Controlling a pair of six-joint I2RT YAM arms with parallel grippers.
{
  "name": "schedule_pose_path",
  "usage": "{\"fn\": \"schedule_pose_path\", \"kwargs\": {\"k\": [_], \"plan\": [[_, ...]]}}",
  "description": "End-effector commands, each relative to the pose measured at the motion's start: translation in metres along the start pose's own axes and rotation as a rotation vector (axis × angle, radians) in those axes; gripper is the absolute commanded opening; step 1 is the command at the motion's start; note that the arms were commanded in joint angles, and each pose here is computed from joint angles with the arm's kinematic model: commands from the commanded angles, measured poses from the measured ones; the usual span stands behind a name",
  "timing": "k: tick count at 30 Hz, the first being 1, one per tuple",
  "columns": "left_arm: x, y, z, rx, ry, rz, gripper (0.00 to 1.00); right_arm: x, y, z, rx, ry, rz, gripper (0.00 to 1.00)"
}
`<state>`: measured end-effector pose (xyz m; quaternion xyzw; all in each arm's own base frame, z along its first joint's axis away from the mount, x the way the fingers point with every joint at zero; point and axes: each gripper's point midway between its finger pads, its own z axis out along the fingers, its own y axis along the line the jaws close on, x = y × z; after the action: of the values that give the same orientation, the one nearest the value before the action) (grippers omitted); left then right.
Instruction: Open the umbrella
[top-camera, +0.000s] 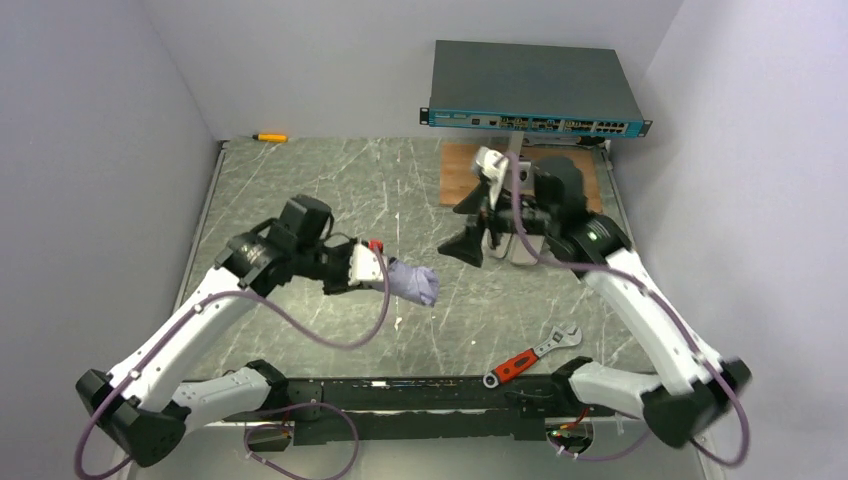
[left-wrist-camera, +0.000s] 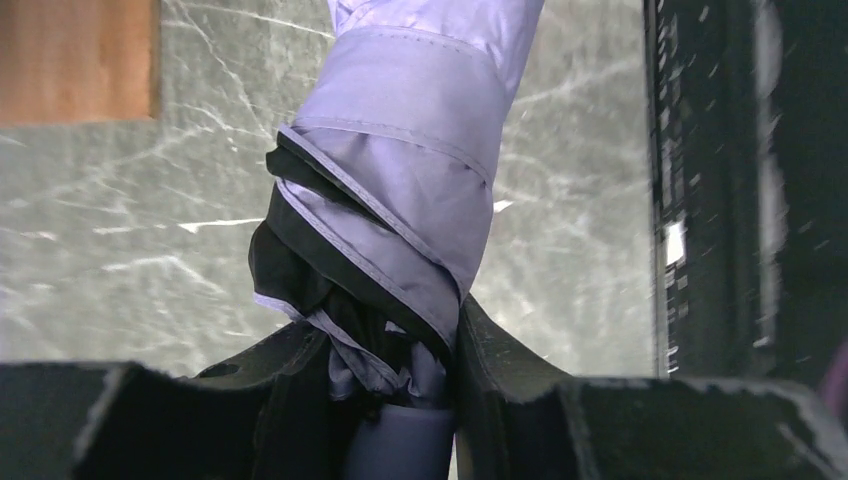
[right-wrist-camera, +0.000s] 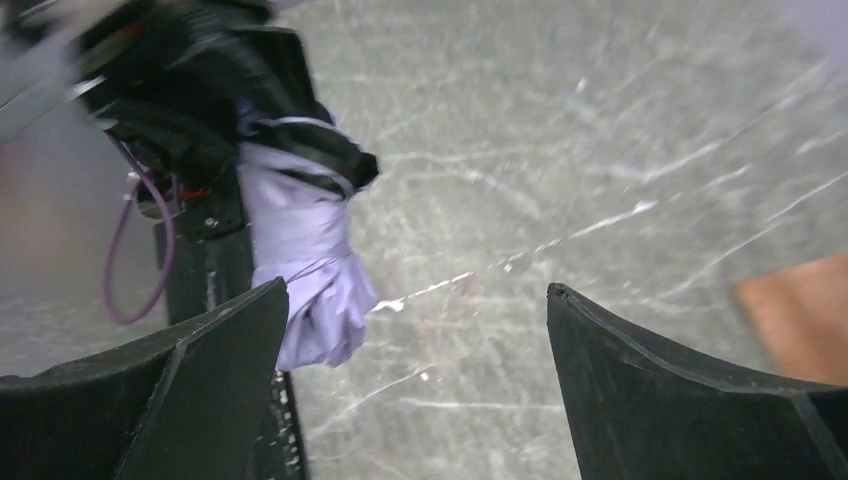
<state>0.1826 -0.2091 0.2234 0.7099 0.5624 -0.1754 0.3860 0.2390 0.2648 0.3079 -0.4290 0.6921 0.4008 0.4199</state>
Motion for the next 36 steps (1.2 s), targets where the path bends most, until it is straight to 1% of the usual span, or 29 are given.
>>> {"fn": "schedule_pose_path", "kwargs": {"k": [1,3,5,7,8,10,11,13,15,20,22,26,30,31,32,33,34,35,36], "plan": [[-0.046,0.0,-0.018,0.145,-0.231,-0.34,0.0,-0.039,0.023,-0.028,0.068,-0.163,-0.34,0.99],[-0.056,0.001,-0.022,0.228,-0.288,-0.484,0.0,-0.027,0.031,-0.024,0.084,-0.035,-0.377,0.99],[-0.058,0.006,-0.021,0.278,-0.295,-0.608,0.0,-0.012,0.038,-0.021,0.064,0.077,-0.383,0.99],[-0.061,0.009,-0.018,0.324,-0.288,-0.706,0.0,0.0,0.04,-0.016,0.071,0.145,-0.378,1.0],[-0.063,0.009,-0.018,0.35,-0.294,-0.734,0.0,0.001,0.042,-0.013,0.071,0.151,-0.386,1.0],[-0.065,0.011,-0.016,0.376,-0.306,-0.789,0.0,-0.002,0.05,-0.008,0.067,0.122,-0.401,1.0],[-0.066,0.012,-0.016,0.384,-0.316,-0.814,0.0,-0.001,0.057,-0.007,0.037,0.123,-0.441,1.0],[-0.067,0.014,-0.015,0.386,-0.326,-0.846,0.0,0.009,0.071,0.001,-0.025,0.172,-0.54,1.0],[-0.069,0.016,-0.013,0.387,-0.331,-0.872,0.0,0.015,0.073,0.01,-0.025,0.216,-0.6,1.0],[-0.071,0.015,-0.015,0.394,-0.334,-0.888,0.0,0.014,0.06,0.033,0.109,0.242,-0.707,0.99],[-0.072,0.013,-0.015,0.407,-0.337,-0.907,0.0,0.014,0.056,0.04,0.139,0.243,-0.756,0.98],[-0.073,0.008,-0.015,0.442,-0.354,-0.944,0.0,0.019,0.063,0.047,0.113,0.249,-0.831,1.0],[-0.076,0.009,-0.019,0.461,-0.382,-0.965,0.0,0.038,0.064,0.051,0.085,0.302,-0.885,0.99],[-0.076,0.009,-0.02,0.463,-0.386,-0.969,0.0,0.041,0.063,0.052,0.084,0.305,-0.895,0.97],[-0.077,0.009,-0.021,0.464,-0.389,-0.972,0.0,0.043,0.058,0.052,0.106,0.314,-0.905,0.91],[-0.077,0.01,-0.022,0.463,-0.39,-0.974,0.0,0.043,0.056,0.052,0.118,0.315,-0.912,0.8],[-0.077,0.01,-0.023,0.463,-0.396,-0.974,0.06,0.043,0.055,0.053,0.126,0.314,-0.913,0.65],[-0.076,0.011,-0.024,0.458,-0.399,-0.971,0.17,0.043,0.055,0.053,0.125,0.313,-0.916,0.47],[-0.075,0.012,-0.025,0.442,-0.396,-0.963,0.31,0.043,0.054,0.053,0.128,0.311,-0.911,0.3]]}}
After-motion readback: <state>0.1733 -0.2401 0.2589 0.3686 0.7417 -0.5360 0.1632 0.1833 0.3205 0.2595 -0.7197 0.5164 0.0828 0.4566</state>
